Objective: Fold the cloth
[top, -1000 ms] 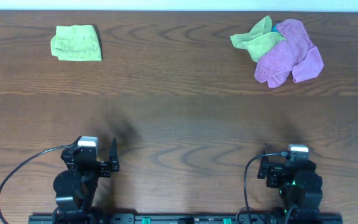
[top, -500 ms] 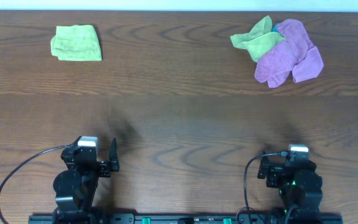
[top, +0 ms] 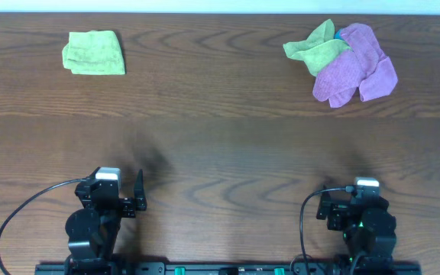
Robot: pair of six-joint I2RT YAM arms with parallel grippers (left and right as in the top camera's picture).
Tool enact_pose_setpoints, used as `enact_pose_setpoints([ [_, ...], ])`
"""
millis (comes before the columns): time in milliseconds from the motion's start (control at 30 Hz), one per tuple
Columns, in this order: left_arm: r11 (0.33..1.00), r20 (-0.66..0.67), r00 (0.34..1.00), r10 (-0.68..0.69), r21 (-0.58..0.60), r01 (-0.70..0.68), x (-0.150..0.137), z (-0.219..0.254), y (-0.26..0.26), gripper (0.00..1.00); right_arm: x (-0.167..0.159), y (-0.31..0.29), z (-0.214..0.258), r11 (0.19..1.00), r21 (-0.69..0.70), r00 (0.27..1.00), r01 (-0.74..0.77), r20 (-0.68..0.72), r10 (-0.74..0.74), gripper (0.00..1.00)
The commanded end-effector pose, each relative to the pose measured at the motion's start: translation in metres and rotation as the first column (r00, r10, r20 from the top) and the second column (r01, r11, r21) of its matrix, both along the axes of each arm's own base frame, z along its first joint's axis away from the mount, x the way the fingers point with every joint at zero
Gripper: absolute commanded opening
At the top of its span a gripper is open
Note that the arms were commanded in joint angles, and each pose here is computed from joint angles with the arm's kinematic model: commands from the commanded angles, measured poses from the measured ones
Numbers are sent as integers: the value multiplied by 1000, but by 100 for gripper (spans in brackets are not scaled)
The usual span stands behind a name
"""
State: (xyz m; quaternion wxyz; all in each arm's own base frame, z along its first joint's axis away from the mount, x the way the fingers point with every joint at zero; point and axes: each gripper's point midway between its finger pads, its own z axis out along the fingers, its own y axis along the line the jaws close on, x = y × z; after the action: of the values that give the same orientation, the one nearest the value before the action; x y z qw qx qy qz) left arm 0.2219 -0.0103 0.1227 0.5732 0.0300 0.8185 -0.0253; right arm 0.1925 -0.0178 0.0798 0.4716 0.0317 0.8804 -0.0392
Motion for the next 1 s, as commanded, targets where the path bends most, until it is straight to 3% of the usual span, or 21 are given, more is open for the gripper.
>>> enact_pose_setpoints([
  [0, 1000, -18, 1000, -4, 8, 4, 0, -9, 0, 95, 0, 0, -3, 1000, -8, 1000, -6, -1, 6, 99],
  [967, 1000, -18, 1000, -4, 8, 4, 0, -9, 0, 95, 0, -1, -3, 1000, -9, 1000, 1, -1, -1, 99],
])
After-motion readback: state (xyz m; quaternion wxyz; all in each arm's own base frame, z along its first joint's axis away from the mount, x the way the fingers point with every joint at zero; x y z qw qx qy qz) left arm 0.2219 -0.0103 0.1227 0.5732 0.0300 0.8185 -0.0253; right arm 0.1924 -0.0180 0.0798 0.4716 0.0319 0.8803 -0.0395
